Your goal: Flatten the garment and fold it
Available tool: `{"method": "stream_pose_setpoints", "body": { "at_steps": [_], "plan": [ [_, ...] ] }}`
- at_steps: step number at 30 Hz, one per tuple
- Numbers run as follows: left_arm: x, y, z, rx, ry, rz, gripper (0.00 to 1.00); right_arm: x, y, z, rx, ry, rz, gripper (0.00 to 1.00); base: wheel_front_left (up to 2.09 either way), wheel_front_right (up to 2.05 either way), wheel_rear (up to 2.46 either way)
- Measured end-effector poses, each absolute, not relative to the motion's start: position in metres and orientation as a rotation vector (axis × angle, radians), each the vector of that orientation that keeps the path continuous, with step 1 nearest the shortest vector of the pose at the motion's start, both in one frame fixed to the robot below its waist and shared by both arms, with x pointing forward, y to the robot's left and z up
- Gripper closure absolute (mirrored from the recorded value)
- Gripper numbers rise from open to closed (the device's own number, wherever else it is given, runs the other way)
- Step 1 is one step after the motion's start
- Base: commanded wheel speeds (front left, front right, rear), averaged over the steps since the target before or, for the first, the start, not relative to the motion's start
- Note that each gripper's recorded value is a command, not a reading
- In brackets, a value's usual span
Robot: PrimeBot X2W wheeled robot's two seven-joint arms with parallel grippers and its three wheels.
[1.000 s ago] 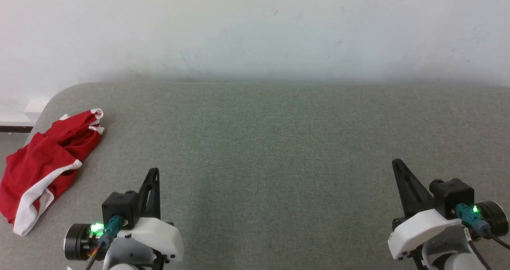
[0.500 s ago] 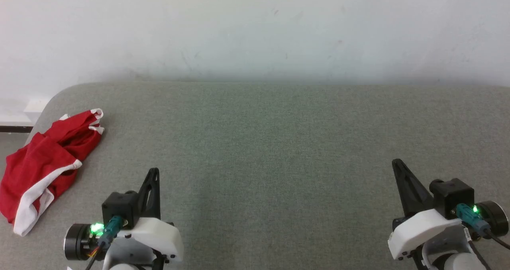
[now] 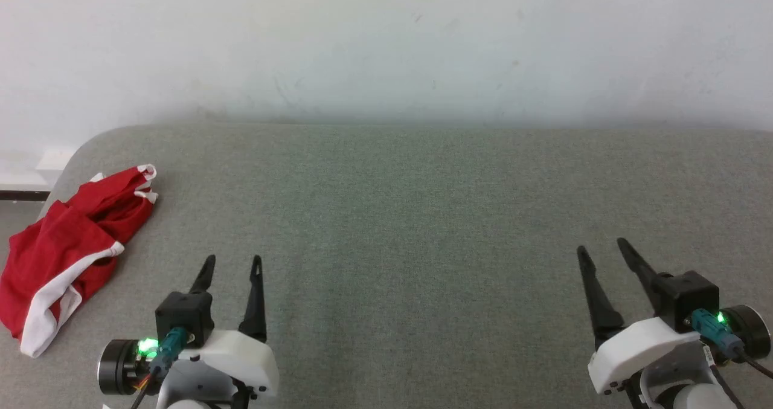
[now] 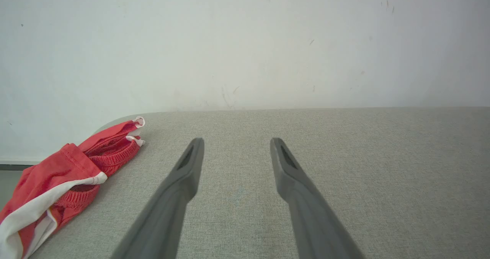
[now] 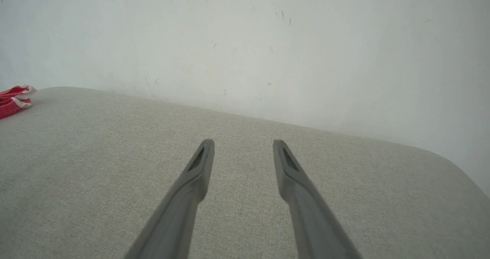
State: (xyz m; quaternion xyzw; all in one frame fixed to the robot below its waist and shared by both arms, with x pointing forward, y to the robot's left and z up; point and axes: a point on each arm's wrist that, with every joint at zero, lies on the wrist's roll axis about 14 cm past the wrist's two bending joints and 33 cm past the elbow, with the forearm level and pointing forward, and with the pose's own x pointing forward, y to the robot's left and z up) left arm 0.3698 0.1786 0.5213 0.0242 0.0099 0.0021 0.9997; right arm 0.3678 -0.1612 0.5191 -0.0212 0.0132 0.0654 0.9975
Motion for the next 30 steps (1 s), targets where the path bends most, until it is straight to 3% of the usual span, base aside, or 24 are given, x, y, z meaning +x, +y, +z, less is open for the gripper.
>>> {"method": "stream_pose_setpoints", "body": {
  "at_steps": [30],
  "plan": [
    [0.360, 0.191, 0.527, 0.014, -0.032, 0.056, 0.00, 0.376, -0.149, 0.526, -0.019, -0.030, 0.167, 0.00, 0.00, 0.00, 0.00]
  ]
}}
